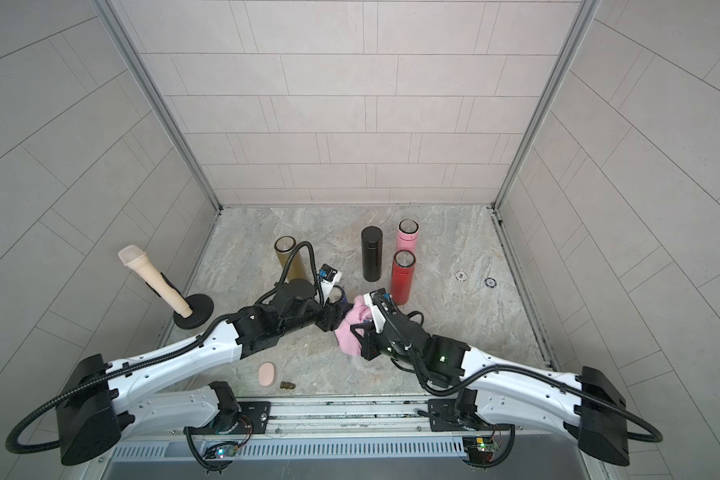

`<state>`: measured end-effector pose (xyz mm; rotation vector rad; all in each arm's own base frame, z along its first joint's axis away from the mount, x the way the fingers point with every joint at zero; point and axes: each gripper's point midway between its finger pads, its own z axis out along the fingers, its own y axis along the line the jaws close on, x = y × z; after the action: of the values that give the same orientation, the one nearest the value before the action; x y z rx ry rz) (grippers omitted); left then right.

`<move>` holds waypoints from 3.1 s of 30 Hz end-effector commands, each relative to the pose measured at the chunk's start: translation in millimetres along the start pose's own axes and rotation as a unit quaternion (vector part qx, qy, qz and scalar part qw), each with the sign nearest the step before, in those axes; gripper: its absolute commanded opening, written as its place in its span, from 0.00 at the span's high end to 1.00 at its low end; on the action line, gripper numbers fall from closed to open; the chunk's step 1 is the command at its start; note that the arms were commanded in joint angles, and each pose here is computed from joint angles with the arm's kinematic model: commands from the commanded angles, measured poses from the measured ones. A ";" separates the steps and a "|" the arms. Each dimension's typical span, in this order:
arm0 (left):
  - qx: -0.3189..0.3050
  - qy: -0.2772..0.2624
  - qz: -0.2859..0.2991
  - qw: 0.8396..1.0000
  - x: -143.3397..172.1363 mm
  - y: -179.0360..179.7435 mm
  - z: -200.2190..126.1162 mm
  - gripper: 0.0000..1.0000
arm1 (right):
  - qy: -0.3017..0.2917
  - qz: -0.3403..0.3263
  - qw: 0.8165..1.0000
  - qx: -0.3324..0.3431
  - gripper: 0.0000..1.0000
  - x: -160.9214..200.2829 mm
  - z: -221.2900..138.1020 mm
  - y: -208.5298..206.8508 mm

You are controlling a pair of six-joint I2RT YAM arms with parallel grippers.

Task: Wipe the surface of the thermos
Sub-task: Wipe the dirt from the surface of the thermos.

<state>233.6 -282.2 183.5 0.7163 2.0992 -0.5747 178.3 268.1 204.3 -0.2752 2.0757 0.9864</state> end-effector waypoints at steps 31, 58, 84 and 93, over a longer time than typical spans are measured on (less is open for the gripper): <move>0.113 -0.080 0.133 0.981 -17.7 -62.8 -10.3 1.00 | 0.008 0.253 0.953 -0.166 1.00 -51.6 1.9 22.4; 0.051 -0.072 0.135 0.987 -16.4 -43.4 -11.7 1.00 | 0.120 0.150 0.974 -0.116 1.00 -8.2 -33.3 33.9; -0.007 -0.086 0.105 0.991 -21.9 -27.4 -9.0 1.00 | 0.126 0.137 0.976 -0.116 1.00 -50.0 53.2 35.8; -0.091 -0.081 0.094 0.988 -25.8 2.9 -14.3 1.00 | 0.158 0.103 0.979 -0.082 1.00 -5.8 -13.5 12.5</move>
<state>216.6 -293.0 183.4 0.8534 1.9355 -0.4279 196.5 287.7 253.9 -0.2908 2.1817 1.3921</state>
